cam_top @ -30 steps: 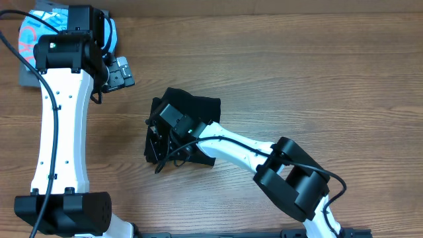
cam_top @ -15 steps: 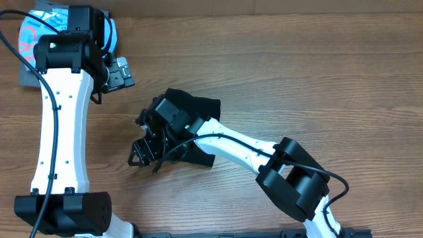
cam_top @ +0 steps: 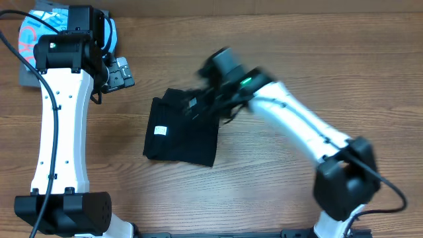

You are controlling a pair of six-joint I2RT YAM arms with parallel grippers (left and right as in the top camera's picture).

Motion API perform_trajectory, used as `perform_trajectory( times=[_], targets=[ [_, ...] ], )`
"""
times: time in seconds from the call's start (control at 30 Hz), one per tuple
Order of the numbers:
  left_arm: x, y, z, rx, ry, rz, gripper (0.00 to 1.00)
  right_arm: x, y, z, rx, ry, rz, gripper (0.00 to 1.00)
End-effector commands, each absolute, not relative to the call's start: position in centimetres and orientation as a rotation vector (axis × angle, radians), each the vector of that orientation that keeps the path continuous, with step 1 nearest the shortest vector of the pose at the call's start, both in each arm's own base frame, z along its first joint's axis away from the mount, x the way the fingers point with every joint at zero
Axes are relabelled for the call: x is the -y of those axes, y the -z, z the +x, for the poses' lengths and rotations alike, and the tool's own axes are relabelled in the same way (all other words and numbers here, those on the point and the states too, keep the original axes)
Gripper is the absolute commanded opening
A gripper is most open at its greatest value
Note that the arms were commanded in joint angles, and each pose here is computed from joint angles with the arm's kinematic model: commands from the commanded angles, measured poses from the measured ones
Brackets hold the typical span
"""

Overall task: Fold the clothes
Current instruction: 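Release the bundle and withdraw the right gripper to the right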

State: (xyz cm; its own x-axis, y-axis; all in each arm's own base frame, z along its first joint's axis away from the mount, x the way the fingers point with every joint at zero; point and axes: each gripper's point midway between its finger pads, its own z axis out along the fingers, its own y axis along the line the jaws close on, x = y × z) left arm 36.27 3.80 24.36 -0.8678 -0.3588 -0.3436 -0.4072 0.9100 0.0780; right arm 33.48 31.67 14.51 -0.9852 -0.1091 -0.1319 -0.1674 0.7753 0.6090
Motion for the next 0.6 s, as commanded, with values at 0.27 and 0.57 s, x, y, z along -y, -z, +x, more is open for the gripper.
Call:
perform_trajectory(
  times=[0.27,0.57],
  targets=[
    [-4.1,-23.9,36.4,-2.748,-0.218,-0.604,1.00,-20.1,-9.3,36.4,-2.960,-0.813,0.032,1.00],
    [-4.1,-23.9,36.4,-2.749,-0.218,-0.604,1.00,-24.3,-5.7,32.8,-2.918,-1.152,-0.055,1.00]
  ],
)
